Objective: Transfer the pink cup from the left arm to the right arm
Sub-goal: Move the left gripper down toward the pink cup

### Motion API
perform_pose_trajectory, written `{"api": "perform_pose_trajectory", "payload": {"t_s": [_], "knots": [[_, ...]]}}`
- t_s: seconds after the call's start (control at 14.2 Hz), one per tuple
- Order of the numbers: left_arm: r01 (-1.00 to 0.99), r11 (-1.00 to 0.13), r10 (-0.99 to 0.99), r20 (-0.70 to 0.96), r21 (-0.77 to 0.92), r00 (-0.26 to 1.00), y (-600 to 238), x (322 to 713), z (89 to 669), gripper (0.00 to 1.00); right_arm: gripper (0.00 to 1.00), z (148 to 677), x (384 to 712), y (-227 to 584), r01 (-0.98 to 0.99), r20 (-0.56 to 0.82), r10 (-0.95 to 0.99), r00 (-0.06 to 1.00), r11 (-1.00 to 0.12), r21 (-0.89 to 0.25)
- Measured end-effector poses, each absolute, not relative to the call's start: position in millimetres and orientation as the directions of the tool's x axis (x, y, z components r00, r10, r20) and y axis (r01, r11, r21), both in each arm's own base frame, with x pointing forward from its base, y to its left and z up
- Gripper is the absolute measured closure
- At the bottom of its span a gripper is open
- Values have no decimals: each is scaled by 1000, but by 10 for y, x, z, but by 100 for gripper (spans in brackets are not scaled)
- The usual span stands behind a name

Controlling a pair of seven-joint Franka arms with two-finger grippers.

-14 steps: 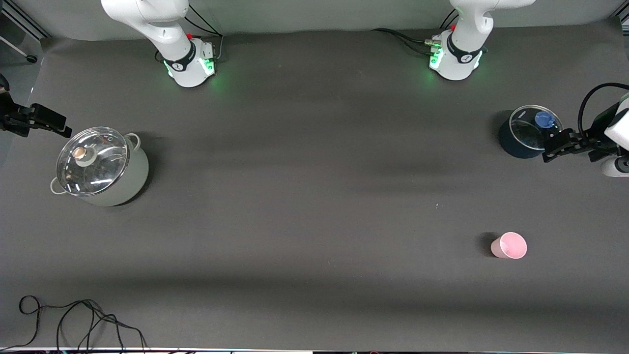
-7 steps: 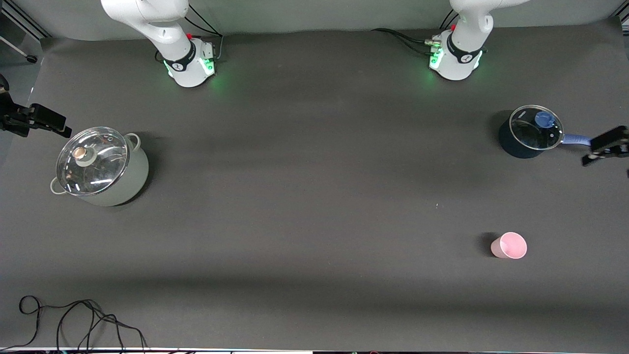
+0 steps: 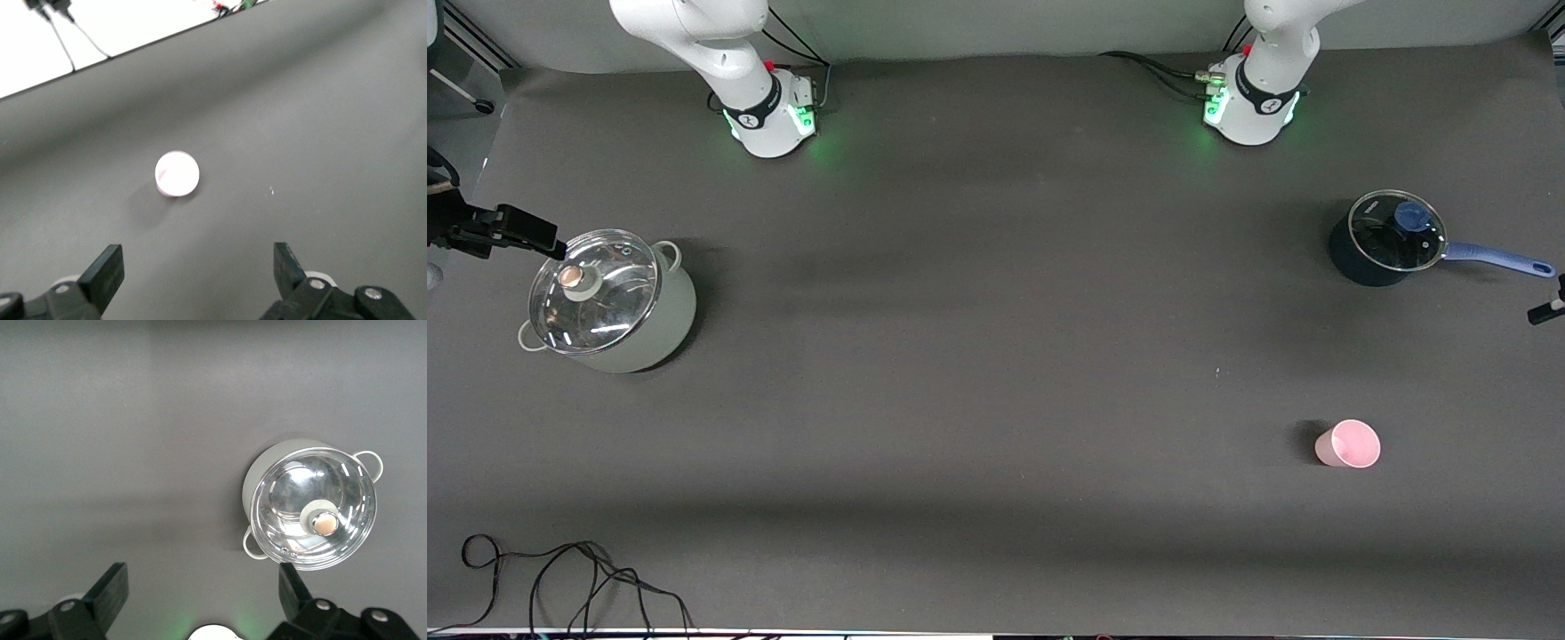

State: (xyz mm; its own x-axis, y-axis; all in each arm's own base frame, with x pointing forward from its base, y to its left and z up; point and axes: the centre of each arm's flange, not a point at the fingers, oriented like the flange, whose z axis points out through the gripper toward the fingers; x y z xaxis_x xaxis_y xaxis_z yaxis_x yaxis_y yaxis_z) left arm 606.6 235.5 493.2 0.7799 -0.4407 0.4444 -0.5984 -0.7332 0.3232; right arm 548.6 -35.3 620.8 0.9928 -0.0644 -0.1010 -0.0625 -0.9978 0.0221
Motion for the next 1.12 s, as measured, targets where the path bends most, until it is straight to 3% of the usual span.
{"api": "perform_pose_trajectory", "payload": {"t_s": [0.56, 1.12], "knots": [[-833, -486, -498, 700, 265, 513, 2613, 6328, 3249, 0, 0, 6170, 5506, -373, -66, -108, -68, 992, -998, 23], [-905, -425, -419, 887, 0, 197, 2929, 6174, 1757, 0, 0, 6154, 5514, -374, -66, -111, -68, 992, -998, 23]]}}
